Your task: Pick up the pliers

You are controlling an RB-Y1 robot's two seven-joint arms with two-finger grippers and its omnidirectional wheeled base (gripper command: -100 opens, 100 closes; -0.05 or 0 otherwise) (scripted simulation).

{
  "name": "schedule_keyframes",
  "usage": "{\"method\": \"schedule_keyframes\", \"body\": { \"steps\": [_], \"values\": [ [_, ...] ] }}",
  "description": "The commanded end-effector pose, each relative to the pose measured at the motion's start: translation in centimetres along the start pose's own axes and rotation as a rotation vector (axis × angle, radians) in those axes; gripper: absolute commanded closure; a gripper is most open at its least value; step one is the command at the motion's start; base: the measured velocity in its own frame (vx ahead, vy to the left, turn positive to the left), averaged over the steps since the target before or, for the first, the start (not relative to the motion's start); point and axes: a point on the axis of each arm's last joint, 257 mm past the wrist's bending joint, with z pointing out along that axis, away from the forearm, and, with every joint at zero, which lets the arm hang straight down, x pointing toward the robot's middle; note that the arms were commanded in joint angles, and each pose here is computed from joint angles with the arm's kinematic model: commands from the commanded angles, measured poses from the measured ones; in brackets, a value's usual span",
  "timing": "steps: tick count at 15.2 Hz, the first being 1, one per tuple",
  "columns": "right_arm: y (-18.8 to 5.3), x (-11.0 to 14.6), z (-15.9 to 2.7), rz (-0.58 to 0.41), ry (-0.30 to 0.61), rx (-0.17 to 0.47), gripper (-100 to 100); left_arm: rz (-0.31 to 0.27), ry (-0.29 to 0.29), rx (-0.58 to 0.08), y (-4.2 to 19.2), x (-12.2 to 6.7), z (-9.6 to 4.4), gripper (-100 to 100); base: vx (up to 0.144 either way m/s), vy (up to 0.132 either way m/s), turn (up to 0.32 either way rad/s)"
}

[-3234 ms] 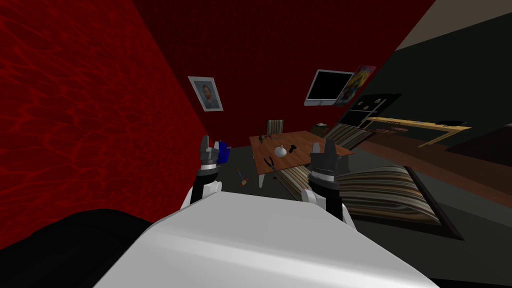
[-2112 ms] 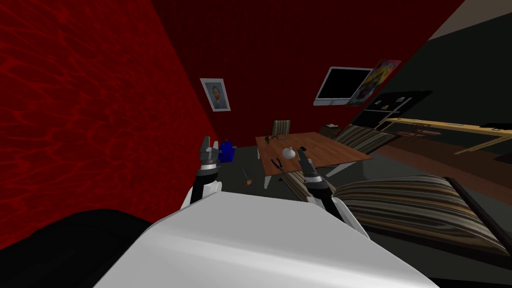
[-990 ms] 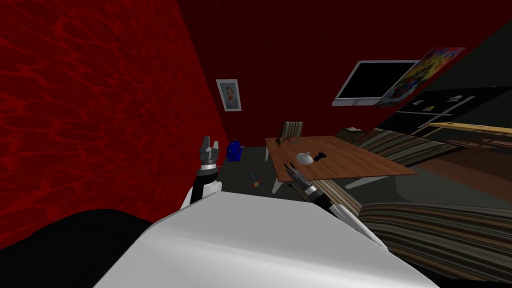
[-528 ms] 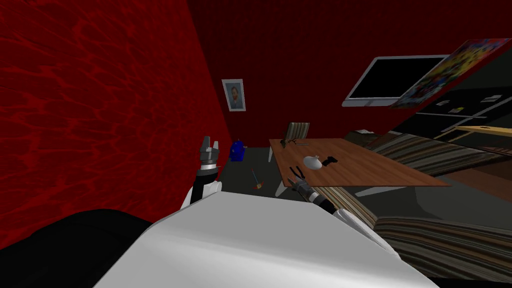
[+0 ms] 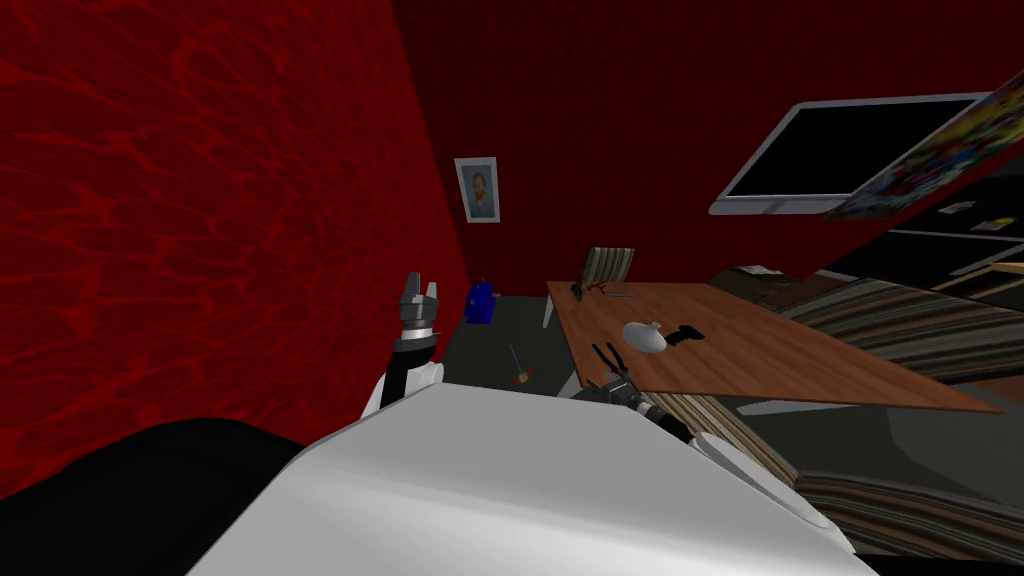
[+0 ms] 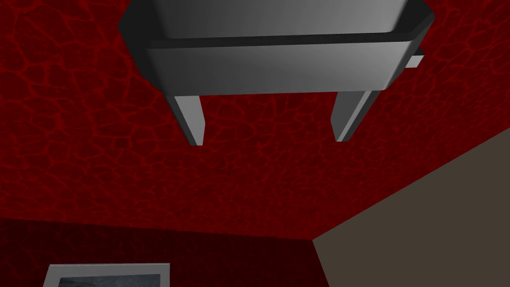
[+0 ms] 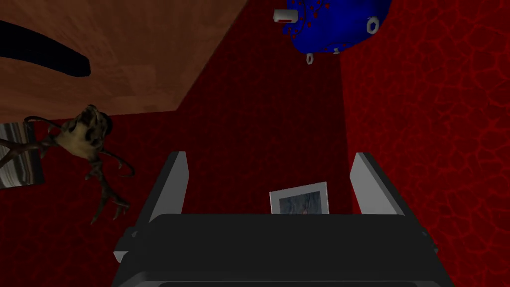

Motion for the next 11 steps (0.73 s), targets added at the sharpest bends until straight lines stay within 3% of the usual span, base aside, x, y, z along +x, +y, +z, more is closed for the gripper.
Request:
{"method": "schedule_keyframes", "body": {
  "steps": [1, 3, 6, 8, 9, 11],
  "values": [
    [-1.1, 1.5, -0.8, -0.039, 0.051, 0.015, -100, 0.0, 0.0, 0.0, 0.0, 0.0, 0.0, 0, 0.081, 0.038, 0.076],
    [-3.5, 5.1, -2.7, -0.123, 0.163, 0.044, -100, 0.0, 0.0, 0.0, 0.0, 0.0, 0.0, 0, 0.111, 0.035, 0.121],
    [-4.8, 7.0, -3.8, -0.17, 0.222, 0.059, -100, 0.0, 0.0, 0.0, 0.0, 0.0, 0.0, 0, 0.117, 0.022, 0.09],
    [-7.2, 9.9, -6.2, -0.249, 0.325, 0.083, -100, 0.0, 0.0, 0.0, 0.0, 0.0, 0.0, 0, 0.121, 0.01, 0.096],
    [-7.2, 9.9, -6.2, -0.25, 0.325, 0.082, -100, 0.0, 0.0, 0.0, 0.0, 0.0, 0.0, 0, 0.127, 0.013, 0.08],
    [-9.5, 12.3, -8.5, -0.322, 0.416, 0.101, -100, 0.0, 0.0, 0.0, 0.0, 0.0, 0.0, 0, 0.11, 0.021, 0.103]
  ]
}}
